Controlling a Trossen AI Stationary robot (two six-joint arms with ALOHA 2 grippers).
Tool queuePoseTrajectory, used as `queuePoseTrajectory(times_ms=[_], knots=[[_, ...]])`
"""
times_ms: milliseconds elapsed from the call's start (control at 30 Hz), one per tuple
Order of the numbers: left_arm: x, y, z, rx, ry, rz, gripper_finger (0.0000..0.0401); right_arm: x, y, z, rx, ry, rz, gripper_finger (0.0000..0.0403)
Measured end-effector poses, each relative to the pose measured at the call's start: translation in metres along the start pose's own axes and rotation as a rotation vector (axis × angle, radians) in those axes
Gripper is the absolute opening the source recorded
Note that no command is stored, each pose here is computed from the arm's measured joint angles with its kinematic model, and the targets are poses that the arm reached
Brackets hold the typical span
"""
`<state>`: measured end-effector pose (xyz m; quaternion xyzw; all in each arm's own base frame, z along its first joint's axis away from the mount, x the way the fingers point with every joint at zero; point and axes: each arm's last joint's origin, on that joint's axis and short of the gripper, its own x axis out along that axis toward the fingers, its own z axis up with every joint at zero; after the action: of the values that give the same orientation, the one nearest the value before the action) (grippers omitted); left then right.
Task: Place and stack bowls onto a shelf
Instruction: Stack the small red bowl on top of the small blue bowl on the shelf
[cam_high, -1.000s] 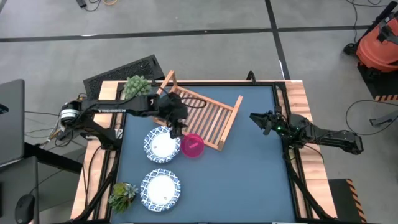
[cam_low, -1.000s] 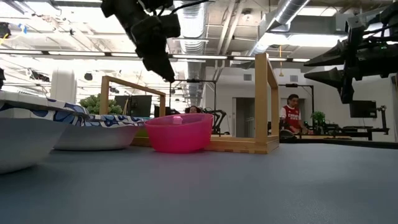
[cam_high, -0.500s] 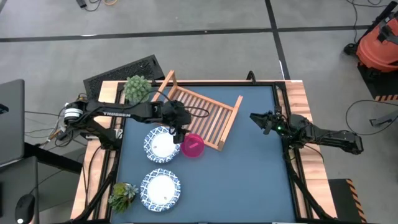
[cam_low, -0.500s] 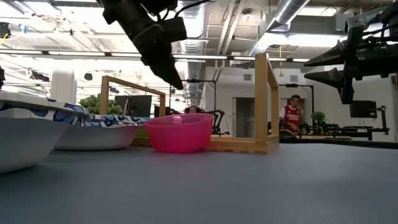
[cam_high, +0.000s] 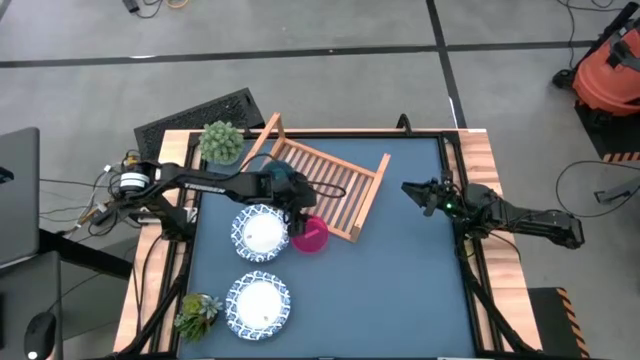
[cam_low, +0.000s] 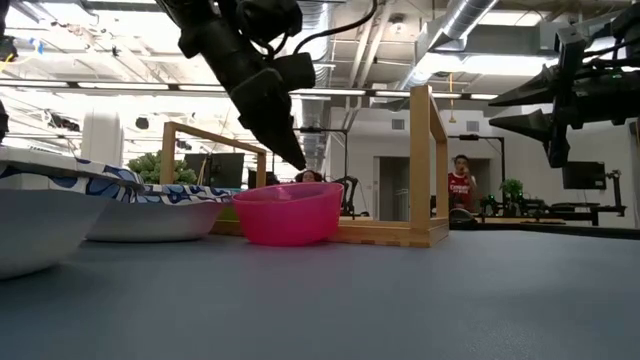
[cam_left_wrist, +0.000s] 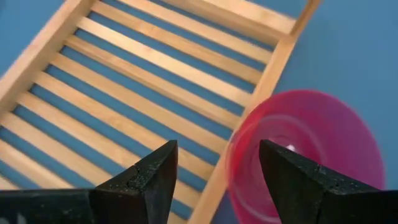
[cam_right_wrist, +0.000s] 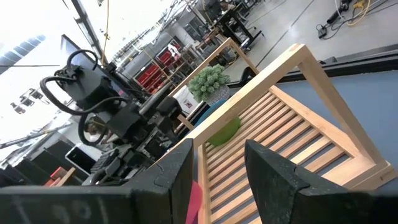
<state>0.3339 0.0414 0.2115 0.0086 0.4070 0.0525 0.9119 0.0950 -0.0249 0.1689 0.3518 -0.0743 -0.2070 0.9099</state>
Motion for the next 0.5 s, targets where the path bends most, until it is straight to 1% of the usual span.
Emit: queuePoseTrajectory(times_ms=[67, 133, 233, 300, 500], knots=[[0.0, -0.001, -0.002, 0.025, 0.02, 0.003, 0.021, 0.0, 0.0, 0.0, -0.002, 0.0, 0.0, 0.0171], [0.004, -0.002, -0.003, 0.026, 0.03, -0.001, 0.021, 0.0, 0.0, 0.0, -0.002, 0.0, 0.0, 0.0171], [0.01, -0.004, -0.006, -0.008, 0.053, -0.02, 0.021, 0.0, 0.0, 0.0, -0.002, 0.0, 0.0, 0.0171], [0.012, -0.004, -0.006, -0.027, 0.043, -0.023, 0.021, 0.0, 0.0, 0.0, -0.005, 0.0, 0.0, 0.0171], [0.015, -0.004, -0.006, -0.039, 0.04, -0.066, 0.021, 0.0, 0.0, 0.0, -0.005, 0.0, 0.0, 0.0171]])
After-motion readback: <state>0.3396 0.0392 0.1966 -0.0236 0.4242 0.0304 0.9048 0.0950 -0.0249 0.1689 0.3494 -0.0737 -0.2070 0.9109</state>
